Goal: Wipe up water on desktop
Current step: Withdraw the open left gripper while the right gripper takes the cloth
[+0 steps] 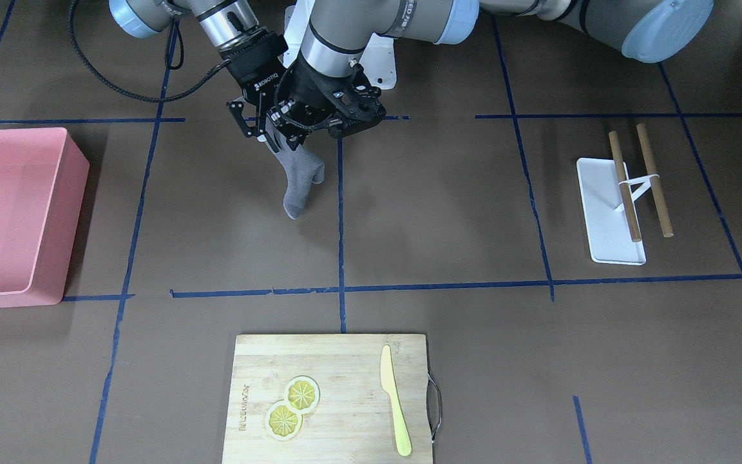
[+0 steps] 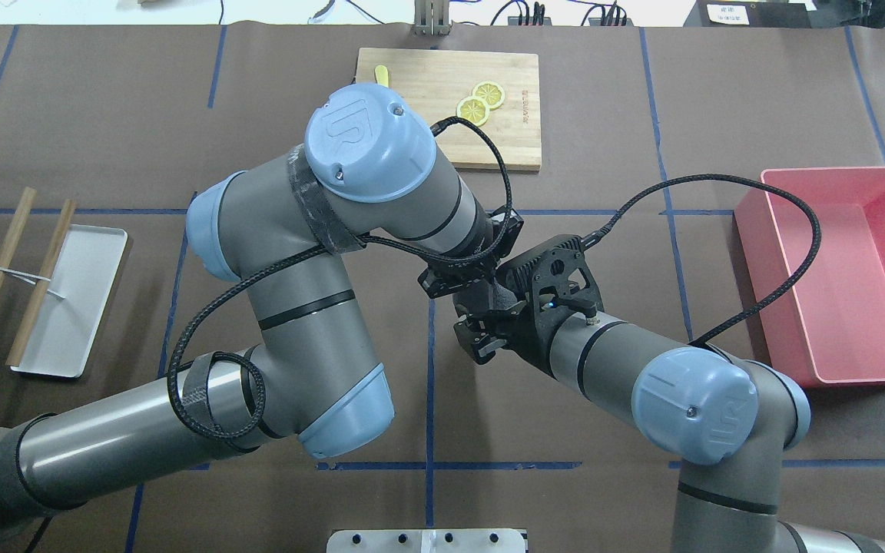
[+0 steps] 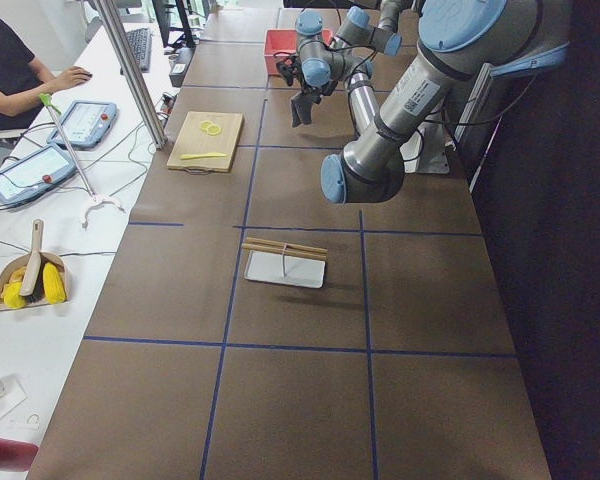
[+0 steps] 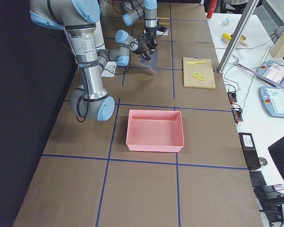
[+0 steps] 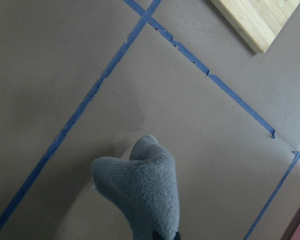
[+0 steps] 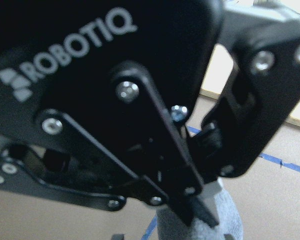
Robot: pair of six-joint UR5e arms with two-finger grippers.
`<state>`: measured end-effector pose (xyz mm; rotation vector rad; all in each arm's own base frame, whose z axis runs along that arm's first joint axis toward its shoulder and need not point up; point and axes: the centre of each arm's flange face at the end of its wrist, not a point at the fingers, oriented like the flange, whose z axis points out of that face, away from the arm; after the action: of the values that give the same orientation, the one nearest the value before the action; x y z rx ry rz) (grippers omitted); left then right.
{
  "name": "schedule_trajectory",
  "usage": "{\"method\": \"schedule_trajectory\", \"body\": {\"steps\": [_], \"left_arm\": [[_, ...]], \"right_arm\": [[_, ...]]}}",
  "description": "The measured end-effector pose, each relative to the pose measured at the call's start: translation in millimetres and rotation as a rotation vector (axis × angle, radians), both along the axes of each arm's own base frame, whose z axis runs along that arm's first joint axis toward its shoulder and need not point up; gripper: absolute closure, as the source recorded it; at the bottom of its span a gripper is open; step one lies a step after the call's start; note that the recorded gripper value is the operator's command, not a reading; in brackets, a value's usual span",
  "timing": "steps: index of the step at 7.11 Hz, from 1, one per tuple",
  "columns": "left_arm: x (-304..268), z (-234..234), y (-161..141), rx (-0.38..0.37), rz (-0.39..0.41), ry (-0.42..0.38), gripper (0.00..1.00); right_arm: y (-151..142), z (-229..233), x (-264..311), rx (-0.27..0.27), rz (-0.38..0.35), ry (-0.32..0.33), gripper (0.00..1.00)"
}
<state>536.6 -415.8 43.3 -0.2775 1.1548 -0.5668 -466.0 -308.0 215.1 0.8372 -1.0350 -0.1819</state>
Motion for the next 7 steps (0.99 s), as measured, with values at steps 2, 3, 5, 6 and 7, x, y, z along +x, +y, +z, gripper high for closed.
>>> {"method": "schedule_trajectory", "body": {"steps": [2,3,5,6,7], "left_arm": [[0,-1,0,0.003,0.001,0.001,0.49],[0,-1,0,0.006,0.002,0.001,0.29],[-5,-3,2,0.016,0.003,0.009,0.24],[-17,-5,-2,0.036,-0.006,0.019,0.24],[-37,-1,-10,0.065,-0.022,0.024,0.24]], "right_arm": [[-1,4,2,-0.003,0.013,0.014,1.00],[-1,5,2,-0.006,0.017,0.023,1.00],[-1,7,3,-0.030,0.027,0.032,1.00],[1,7,7,-0.114,0.051,0.007,1.00],[3,9,14,-0.254,0.090,-0.028,1.00]]}}
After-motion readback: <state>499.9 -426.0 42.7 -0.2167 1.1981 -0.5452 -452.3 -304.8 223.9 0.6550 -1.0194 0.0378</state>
